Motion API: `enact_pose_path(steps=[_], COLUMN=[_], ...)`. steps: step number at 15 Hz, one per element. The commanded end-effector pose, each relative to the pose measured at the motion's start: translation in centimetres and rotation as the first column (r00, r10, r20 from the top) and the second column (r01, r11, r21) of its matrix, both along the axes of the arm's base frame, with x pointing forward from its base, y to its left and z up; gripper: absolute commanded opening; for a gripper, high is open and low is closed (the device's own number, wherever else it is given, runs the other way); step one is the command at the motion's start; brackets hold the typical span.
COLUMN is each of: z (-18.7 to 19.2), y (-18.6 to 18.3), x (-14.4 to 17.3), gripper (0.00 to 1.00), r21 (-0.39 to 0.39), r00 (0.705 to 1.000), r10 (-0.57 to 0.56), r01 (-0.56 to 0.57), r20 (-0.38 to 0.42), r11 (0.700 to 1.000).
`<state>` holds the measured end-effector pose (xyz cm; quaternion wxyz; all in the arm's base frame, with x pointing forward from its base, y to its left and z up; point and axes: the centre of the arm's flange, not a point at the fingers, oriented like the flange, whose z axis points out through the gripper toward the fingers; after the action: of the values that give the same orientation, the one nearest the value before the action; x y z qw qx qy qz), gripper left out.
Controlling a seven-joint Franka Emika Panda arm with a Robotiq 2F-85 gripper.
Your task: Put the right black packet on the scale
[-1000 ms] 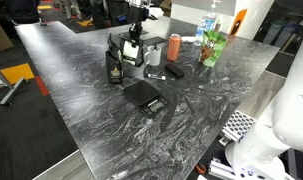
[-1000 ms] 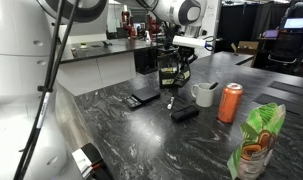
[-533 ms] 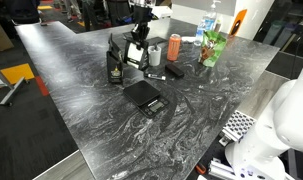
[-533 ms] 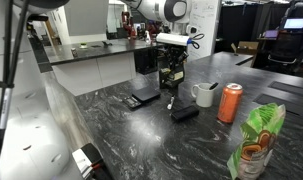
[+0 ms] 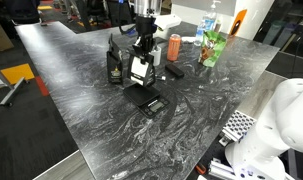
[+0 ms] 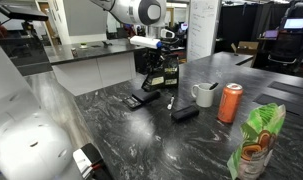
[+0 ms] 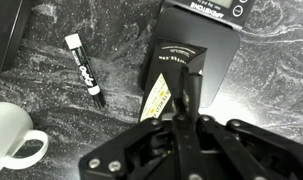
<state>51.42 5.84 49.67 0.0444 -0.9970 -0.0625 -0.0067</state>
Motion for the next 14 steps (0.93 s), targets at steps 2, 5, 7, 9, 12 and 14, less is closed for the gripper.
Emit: enact_pose_path(steps=[2,5,7,9,12,14], z=[-1.2,-2.5,-3.2,-3.3,-3.3,-3.0], y=[2.0,2.2,2.0,2.0,2.0,2.2], x=[-3.7,-3.9,-3.7,-3.7,-3.5,-3.5], gripper=[0.00,0.00,0.27,0.34,0.55,0.69], r21=[-0.031,-0.018,-0.017,-0.015,-0.009,-0.014], r00=[1.000,1.000,1.000,0.999,0.996,0.993], r10=[-0.027,-0.009,0.008,0.039,0.087,0.114], r01=[0.028,0.009,-0.008,-0.039,-0.087,-0.114], r20=[0.006,-0.012,-0.016,-0.014,-0.021,-0.023], r11=[0.999,1.000,1.000,0.999,0.996,0.993])
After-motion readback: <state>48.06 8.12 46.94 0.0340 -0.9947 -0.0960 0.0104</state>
